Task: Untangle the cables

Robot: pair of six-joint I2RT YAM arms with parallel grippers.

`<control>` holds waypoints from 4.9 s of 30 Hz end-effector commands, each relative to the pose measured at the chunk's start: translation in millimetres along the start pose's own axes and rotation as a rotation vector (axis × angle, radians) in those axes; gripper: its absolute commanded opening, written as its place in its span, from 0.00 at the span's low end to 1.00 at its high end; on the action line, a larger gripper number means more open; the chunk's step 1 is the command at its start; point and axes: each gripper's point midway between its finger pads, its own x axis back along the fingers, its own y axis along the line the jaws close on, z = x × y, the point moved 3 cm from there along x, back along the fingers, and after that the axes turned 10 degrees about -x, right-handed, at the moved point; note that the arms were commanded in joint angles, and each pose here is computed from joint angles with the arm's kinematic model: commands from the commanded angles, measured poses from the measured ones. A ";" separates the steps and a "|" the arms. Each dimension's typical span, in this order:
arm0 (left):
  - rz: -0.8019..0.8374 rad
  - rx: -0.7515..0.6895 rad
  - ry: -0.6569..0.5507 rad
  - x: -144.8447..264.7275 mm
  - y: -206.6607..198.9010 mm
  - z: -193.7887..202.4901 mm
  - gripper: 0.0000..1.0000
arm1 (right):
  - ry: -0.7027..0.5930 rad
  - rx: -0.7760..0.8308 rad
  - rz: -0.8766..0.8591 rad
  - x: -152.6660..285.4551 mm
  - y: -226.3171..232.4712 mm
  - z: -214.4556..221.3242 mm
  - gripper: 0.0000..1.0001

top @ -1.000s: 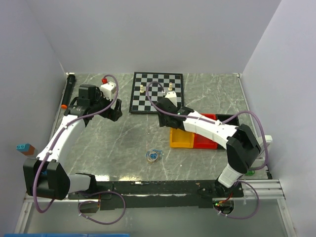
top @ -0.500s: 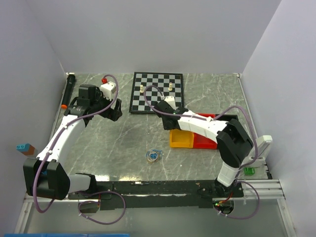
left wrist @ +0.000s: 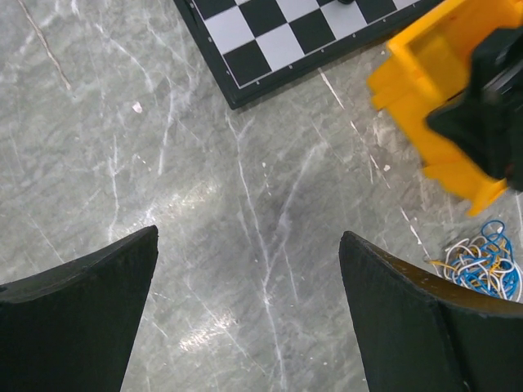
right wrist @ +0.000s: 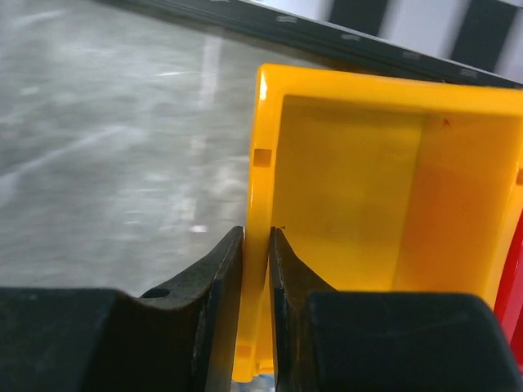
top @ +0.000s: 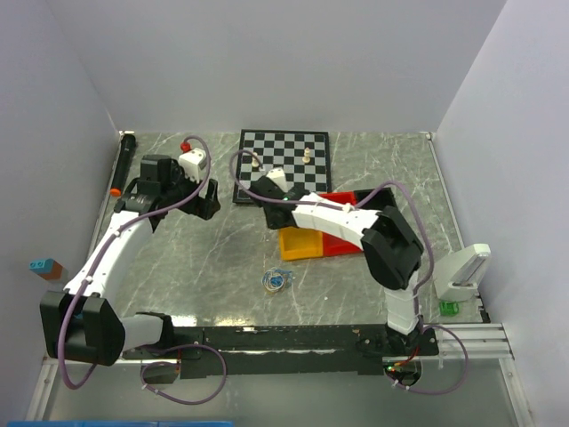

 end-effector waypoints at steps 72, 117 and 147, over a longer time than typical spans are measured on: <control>0.698 -0.345 0.172 -50.6 -203.1 89.2 0.98 | 0.038 0.097 -0.657 66.1 -18.2 130.2 0.47; 0.659 -0.468 0.165 -58.7 -212.7 71.4 0.15 | 0.038 0.039 -0.612 50.1 -43.8 148.0 0.68; 0.817 -0.450 0.184 -39.2 -227.8 56.3 0.42 | -0.045 -0.046 -0.722 64.3 -52.8 144.8 0.48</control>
